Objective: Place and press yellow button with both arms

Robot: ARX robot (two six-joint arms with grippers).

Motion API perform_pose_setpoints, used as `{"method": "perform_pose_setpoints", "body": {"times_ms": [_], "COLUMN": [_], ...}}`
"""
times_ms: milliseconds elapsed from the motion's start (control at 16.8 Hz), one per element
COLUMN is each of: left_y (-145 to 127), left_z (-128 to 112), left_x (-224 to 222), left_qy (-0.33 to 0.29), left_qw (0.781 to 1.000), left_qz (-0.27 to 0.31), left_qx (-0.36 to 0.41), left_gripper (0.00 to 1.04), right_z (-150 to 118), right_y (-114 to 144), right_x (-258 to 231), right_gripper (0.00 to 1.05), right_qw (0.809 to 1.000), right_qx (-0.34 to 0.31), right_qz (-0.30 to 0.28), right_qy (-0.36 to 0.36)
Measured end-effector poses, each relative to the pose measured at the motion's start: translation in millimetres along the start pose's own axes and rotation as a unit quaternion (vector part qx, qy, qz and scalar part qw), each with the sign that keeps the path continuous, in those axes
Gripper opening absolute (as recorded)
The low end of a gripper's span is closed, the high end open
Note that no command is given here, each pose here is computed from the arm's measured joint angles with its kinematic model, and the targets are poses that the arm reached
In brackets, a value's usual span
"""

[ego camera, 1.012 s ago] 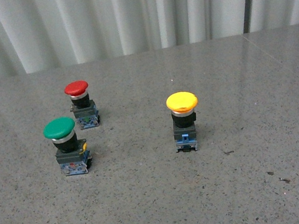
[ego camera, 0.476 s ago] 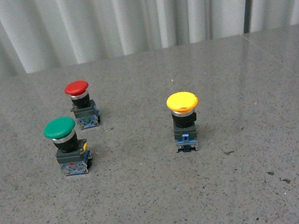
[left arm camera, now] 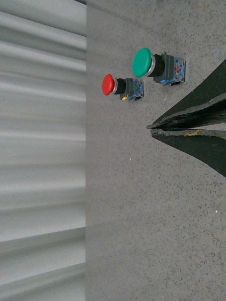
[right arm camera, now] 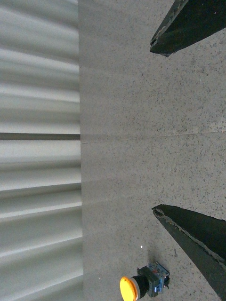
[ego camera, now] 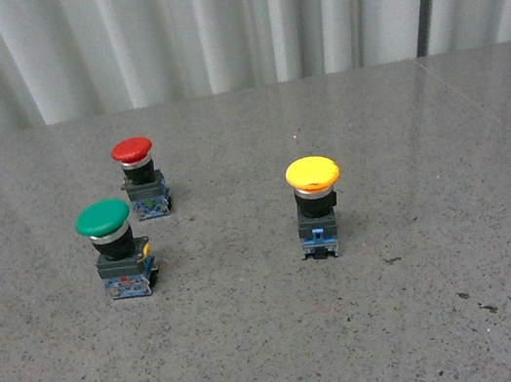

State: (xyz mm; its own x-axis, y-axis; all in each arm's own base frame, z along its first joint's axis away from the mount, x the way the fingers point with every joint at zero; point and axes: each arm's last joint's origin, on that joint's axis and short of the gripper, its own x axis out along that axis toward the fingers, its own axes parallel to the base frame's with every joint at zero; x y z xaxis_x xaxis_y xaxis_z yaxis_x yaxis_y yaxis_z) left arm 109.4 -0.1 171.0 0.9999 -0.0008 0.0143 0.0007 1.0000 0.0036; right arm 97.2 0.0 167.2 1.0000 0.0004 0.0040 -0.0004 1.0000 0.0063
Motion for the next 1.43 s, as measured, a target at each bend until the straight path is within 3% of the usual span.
{"method": "perform_pose_setpoints", "body": {"times_ms": [595, 1131, 1250, 1429], "left_y": [0, 0, 0, 0], "left_z": [-4, -4, -4, -4], "left_x": [-12, -12, -12, -12], "left_qy": [0.008, 0.008, 0.007, 0.008], "left_qw": [1.0, 1.0, 1.0, 1.0], "left_qz": [0.0, 0.0, -0.001, 0.0], "left_qx": [-0.001, 0.0, -0.001, 0.0], "left_gripper": [0.02, 1.0, 0.98, 0.98], "right_z": [0, 0, 17, 93], "right_y": [0, 0, 6, 25], "right_x": [0, 0, 14, 63], "right_gripper": [0.98, 0.98, 0.98, 0.98], "right_qw": [1.0, 1.0, 0.999, 0.995], "right_qx": [0.0, 0.002, 0.023, 0.021], "right_qz": [0.0, -0.004, -0.031, 0.05], "right_qy": [0.0, 0.002, 0.0, -0.078]}}
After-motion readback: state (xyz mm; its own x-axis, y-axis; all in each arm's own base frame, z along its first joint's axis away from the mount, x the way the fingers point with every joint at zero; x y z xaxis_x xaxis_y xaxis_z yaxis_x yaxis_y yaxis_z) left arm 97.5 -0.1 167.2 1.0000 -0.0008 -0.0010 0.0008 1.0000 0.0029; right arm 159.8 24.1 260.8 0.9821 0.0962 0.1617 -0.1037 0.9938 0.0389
